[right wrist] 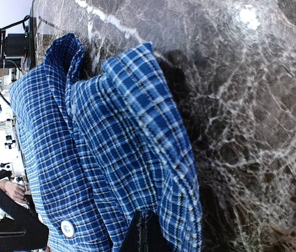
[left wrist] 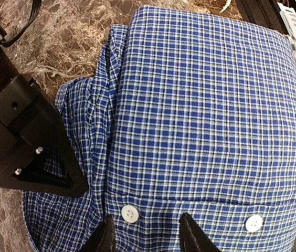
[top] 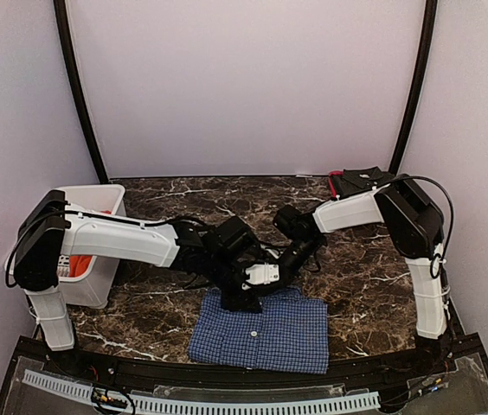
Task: Fold and stack the mixed laundry pile
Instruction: Smooth out the square-folded shirt at the center of the board.
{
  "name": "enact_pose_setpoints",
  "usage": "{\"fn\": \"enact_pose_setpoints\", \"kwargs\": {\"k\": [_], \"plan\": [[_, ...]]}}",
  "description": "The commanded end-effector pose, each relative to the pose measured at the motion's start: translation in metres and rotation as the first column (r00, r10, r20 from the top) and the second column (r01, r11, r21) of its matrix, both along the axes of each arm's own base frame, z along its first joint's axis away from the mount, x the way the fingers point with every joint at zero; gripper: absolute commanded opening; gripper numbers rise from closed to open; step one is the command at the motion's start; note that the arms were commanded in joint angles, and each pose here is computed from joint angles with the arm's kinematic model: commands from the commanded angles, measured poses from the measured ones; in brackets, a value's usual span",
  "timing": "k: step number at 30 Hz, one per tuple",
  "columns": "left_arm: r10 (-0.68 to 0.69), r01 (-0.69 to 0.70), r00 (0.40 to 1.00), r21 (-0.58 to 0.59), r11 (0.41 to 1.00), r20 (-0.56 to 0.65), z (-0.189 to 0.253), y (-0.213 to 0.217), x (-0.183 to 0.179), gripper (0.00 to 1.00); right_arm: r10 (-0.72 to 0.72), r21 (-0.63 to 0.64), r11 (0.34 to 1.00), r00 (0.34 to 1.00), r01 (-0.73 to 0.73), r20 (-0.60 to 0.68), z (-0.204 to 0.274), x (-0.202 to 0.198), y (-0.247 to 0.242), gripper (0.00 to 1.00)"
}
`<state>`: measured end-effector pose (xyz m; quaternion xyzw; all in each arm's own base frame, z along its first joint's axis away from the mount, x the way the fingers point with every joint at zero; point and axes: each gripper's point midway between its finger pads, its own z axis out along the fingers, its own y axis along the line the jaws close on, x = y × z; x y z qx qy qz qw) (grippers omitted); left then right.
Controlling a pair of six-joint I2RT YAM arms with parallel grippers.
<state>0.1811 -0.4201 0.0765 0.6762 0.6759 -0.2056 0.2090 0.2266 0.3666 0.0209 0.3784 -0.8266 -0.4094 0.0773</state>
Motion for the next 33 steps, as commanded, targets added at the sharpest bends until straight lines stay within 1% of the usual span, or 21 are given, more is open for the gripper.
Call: {"fn": "enact_pose_setpoints", "kwargs": {"k": [1,4,7,11,13,15,16,17,18,19,20,21,26,30,33], "plan": [[0.002,0.000,0.999,0.050,0.999,-0.034,-0.006,0.011,-0.002,0.43,0.013,-0.046,0.999,1.000,-0.012,0.017,-0.011,-0.002,-0.003,0.00],[-0.004,0.008,0.998,0.067,0.998,-0.067,-0.017,0.011,-0.006,0.48,0.012,-0.055,0.998,1.000,-0.011,0.022,-0.013,-0.001,-0.004,0.00],[0.007,0.002,0.996,0.093,0.996,-0.091,-0.034,0.013,-0.005,0.49,0.010,-0.053,0.999,1.000,-0.008,0.026,-0.011,0.001,-0.004,0.00],[0.010,0.002,0.994,0.111,0.994,-0.109,-0.044,0.012,-0.004,0.49,0.010,-0.057,0.998,1.000,-0.009,0.025,-0.013,0.000,-0.005,0.00],[0.007,0.006,0.993,0.109,0.994,-0.117,-0.043,0.011,-0.005,0.43,0.011,-0.059,0.998,1.000,-0.009,0.025,-0.014,0.000,-0.005,0.00],[0.002,0.011,0.993,0.105,0.994,-0.121,-0.039,0.010,-0.006,0.28,0.010,-0.062,0.998,1.000,-0.009,0.025,-0.015,0.000,-0.005,0.00],[0.000,0.012,0.992,0.103,0.995,-0.124,-0.037,0.010,-0.007,0.23,0.010,-0.064,0.998,1.000,-0.008,0.024,-0.016,0.000,-0.006,0.00],[-0.003,0.014,0.993,0.091,0.996,-0.116,-0.030,0.010,-0.007,0.16,0.011,-0.065,0.998,1.000,-0.010,0.024,-0.016,-0.001,-0.006,0.00],[-0.005,0.013,0.995,0.079,0.997,-0.103,-0.022,0.010,-0.007,0.12,0.011,-0.067,0.998,1.000,-0.010,0.023,-0.018,-0.001,-0.006,0.00],[-0.006,0.013,0.995,0.074,0.997,-0.095,-0.018,0.011,-0.006,0.04,0.012,-0.069,0.998,1.000,-0.010,0.023,-0.018,-0.001,-0.006,0.00],[-0.004,0.009,0.997,0.062,0.998,-0.076,-0.009,0.012,-0.005,0.02,0.012,-0.071,0.997,1.000,-0.010,0.021,-0.019,-0.002,-0.007,0.00],[-0.003,0.007,0.998,0.058,0.998,-0.066,-0.005,0.013,-0.004,0.00,0.012,-0.072,0.997,1.000,-0.010,0.021,-0.020,-0.002,-0.007,0.00],[0.008,-0.008,1.000,0.001,1.000,0.007,0.029,0.013,0.003,0.00,0.011,-0.070,0.998,1.000,-0.009,0.018,-0.021,-0.003,-0.007,0.00],[0.028,-0.026,0.997,-0.018,0.999,0.076,0.044,0.014,0.012,0.00,0.011,-0.070,0.997,1.000,-0.010,0.014,-0.022,-0.004,-0.008,0.00],[0.053,-0.050,0.987,-0.024,0.998,0.152,0.049,0.016,0.025,0.00,0.012,-0.068,0.998,1.000,-0.011,0.013,-0.021,-0.005,-0.009,0.00]]}}
